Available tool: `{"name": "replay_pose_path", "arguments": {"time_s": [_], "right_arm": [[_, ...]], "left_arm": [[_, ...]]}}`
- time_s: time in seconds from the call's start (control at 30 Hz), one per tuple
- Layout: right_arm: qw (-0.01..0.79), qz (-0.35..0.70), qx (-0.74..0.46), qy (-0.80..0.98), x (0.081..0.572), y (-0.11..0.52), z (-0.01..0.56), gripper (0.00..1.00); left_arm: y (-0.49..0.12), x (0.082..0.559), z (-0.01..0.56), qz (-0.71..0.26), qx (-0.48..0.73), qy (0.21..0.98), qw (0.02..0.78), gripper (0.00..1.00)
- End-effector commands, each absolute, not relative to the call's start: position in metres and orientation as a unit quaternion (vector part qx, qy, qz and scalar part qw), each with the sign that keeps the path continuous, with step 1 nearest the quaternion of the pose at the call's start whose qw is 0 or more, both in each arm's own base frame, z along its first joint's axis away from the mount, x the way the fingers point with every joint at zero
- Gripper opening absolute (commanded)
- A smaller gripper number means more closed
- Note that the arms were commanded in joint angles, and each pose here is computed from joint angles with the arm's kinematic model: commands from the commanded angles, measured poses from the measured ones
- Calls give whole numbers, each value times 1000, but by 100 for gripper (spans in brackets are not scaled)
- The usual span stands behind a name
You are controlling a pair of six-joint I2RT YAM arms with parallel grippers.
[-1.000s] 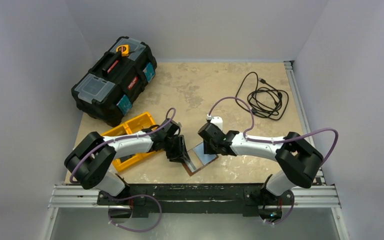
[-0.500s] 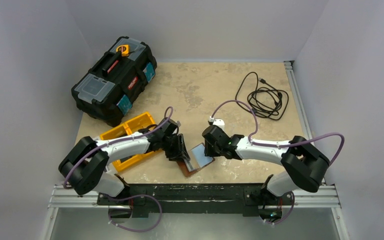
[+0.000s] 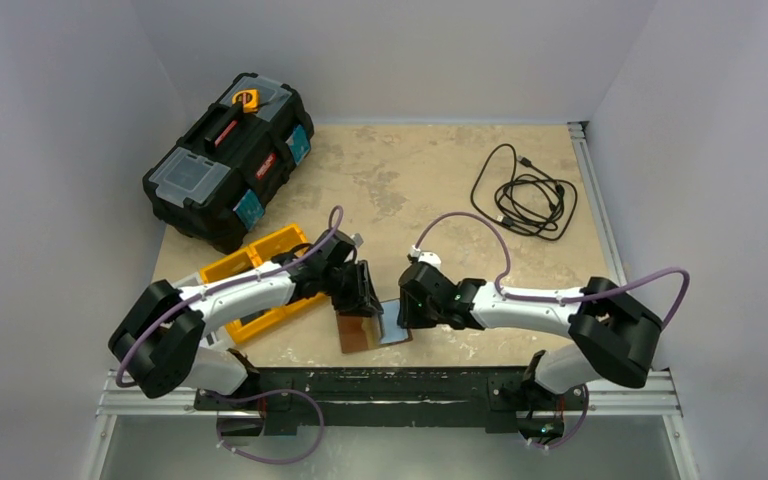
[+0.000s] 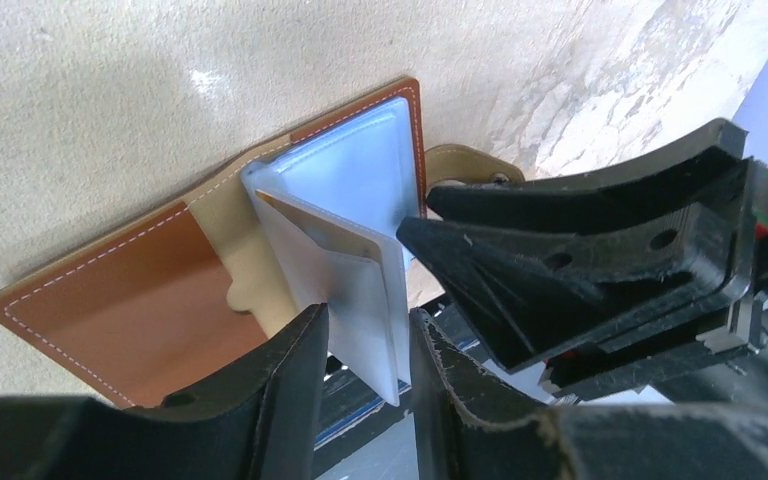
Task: Take the credit cards out of the card holder
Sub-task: Remove the credit card from the card holder.
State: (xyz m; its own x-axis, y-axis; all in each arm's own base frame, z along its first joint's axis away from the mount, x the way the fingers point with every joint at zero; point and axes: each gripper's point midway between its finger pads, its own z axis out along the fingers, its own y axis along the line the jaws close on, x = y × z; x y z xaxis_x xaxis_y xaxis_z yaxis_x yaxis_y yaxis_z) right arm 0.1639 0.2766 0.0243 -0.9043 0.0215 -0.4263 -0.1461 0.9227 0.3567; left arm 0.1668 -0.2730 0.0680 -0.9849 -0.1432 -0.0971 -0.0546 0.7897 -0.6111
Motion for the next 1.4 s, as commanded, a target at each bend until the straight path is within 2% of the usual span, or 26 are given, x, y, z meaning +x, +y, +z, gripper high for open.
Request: {"name": "replay_pose_path", "arguments": {"time_s": [0.0, 0.2, 0.3, 0.53, 1.23, 1.37], "right_arm": [[214, 229, -14, 949, 158, 283, 40, 30], [247, 243, 9, 938, 162, 273, 65, 45], [264, 262, 10, 928, 164, 273, 80, 48], [264, 275, -14, 925, 162, 284, 85, 40], [282, 285, -53, 915, 154, 306, 102, 41], [265, 273, -67, 922, 148, 313, 89, 38]], "left_arm": [[-288, 176, 81, -338, -41, 937, 76, 35], [-291, 180, 75, -330, -38, 941, 71, 35], [-291, 179, 70, -324, -38, 943, 67, 35], [-287, 179, 69, -317, -38, 945, 70, 35], [-284, 176, 67, -310, -36, 948, 68, 34], [-284, 176, 68, -310, -35, 948, 68, 34]]}}
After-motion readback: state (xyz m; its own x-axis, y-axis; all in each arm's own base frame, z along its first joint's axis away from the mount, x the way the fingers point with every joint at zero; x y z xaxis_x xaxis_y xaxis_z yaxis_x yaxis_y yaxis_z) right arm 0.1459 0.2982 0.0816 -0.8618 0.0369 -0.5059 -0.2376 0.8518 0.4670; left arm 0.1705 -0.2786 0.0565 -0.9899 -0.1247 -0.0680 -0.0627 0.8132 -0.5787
